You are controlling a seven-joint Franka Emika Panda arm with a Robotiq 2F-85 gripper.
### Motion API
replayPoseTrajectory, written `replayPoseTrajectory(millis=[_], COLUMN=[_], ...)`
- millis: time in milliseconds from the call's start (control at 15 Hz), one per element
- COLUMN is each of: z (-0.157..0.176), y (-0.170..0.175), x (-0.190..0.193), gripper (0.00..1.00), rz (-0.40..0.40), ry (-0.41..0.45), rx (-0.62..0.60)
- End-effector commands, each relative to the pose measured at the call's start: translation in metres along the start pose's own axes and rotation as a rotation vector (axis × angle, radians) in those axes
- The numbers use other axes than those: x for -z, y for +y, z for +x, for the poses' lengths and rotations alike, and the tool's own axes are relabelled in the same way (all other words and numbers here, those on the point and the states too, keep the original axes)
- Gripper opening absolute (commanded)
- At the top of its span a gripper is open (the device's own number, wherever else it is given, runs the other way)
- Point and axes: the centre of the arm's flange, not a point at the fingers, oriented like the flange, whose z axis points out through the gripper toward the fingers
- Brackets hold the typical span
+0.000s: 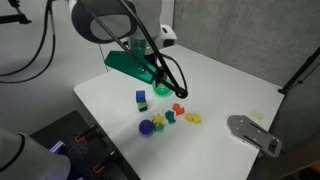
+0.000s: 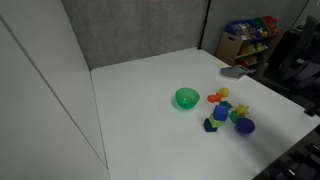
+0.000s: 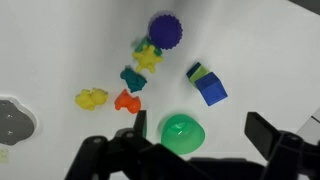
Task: Remove the blue block from the stack and put it in the green bowl
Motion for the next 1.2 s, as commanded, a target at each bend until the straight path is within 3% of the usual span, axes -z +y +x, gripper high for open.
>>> replayPoseTrajectory(millis=[0, 600, 1133], z=[0.0, 0.025, 0.049], y=[0.0, 0.005, 0.013], x=[0.0, -0.012, -0.073], gripper=[1.0, 1.0, 1.0], rz=[0.0, -0.043, -0.067], ry=[0.0, -0.021, -0.089], rx=[0.0, -0.03, -0.11])
